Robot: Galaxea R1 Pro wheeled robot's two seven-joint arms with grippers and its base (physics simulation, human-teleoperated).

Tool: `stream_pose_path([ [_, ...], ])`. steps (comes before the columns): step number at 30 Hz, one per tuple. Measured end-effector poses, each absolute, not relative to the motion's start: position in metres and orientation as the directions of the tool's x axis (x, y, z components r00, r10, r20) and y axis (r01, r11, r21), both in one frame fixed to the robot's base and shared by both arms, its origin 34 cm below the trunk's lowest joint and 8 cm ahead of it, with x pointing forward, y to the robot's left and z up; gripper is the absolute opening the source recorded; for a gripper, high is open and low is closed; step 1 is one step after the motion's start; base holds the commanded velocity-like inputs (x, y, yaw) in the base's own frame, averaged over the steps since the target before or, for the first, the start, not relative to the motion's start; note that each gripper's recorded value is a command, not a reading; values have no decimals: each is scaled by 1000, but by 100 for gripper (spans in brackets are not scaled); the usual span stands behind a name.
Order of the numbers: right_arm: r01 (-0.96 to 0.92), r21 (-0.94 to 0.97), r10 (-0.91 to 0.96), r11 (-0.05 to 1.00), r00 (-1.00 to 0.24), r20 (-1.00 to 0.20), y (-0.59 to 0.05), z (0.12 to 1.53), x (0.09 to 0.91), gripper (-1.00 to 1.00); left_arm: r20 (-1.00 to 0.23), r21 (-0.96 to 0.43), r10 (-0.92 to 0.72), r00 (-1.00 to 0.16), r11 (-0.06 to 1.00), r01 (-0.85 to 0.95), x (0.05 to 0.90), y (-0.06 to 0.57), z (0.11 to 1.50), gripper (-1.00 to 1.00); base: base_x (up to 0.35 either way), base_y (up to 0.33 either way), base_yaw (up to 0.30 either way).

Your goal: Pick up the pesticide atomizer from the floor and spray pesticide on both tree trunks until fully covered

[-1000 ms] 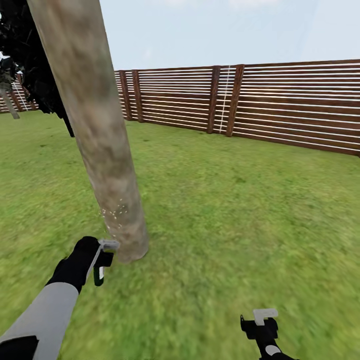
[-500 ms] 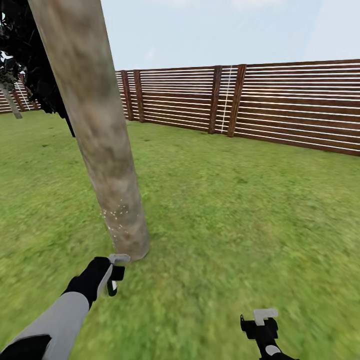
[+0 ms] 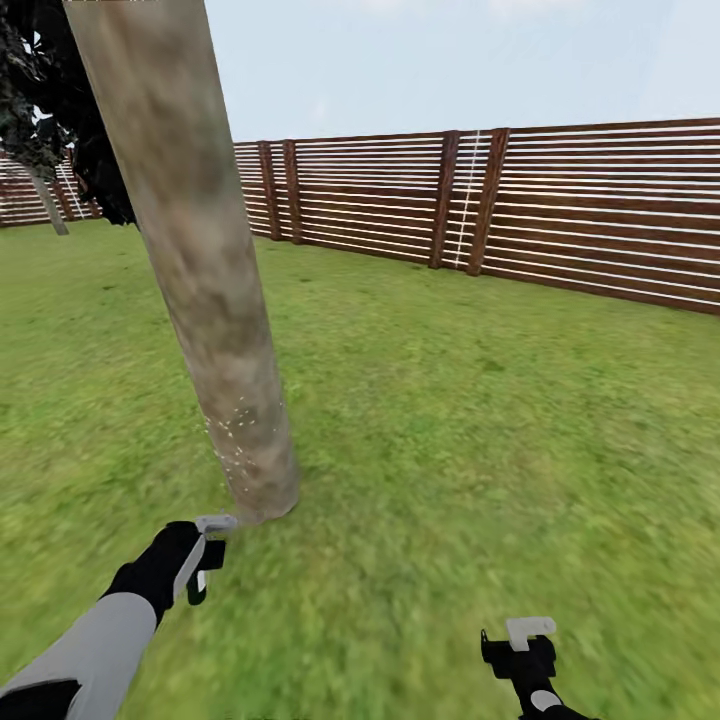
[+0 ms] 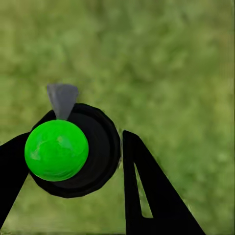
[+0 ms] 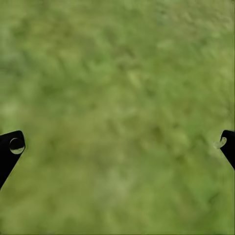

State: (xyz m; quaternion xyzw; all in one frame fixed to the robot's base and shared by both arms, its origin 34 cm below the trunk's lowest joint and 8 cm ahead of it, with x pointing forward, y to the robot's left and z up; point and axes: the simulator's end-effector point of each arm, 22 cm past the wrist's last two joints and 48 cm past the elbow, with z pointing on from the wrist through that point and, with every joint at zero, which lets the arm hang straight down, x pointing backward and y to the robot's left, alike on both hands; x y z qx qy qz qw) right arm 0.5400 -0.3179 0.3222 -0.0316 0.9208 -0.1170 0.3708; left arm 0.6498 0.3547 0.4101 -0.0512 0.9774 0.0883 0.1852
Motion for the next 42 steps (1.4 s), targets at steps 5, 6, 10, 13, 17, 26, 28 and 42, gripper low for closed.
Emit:
stream_pose_path([
  [5, 29, -239, -145, 971, -723, -676, -318, 322, 540, 100, -369, 124, -76, -926, 984, -130, 650, 338, 408, -100, 84, -129, 144],
  [6, 29, -239, -145, 971, -723, -676, -318, 322, 540, 100, -368, 115, -74, -927, 986, -124, 650, 330, 407, -100, 145, -226, 13],
  [10, 29, -239, -145, 970, -722, -676, -318, 322, 540, 100, -376, 116, -65, -924, 986, -117, 654, 325, 409, -100, 136, -243, 4],
  [13, 29, -239, -145, 970, -723, -676, -318, 322, 540, 100, -378, 118, -64, -924, 986, -116, 655, 325, 410, -100, 102, -263, 0],
  [17, 29, -239, -145, 970, -723, -676, -318, 322, 540, 100, -379, 119, -66, -923, 986, -119, 655, 327, 410, -100, 24, -273, 0],
  [26, 27, -239, -146, 971, -722, -676, -318, 322, 540, 100, -378, 130, -67, -923, 984, -125, 654, 336, 411, -100, 102, -266, 57],
  [28, 27, -238, -146, 971, -722, -676, -317, 322, 540, 100, -378, 127, -69, -923, 984, -125, 654, 335, 411, -100, 178, -237, 262],
  [42, 27, -238, -146, 971, -722, -677, -317, 322, 540, 100, -381, 128, -71, -922, 983, -129, 655, 337, 412, -100, 52, -269, 276],
])
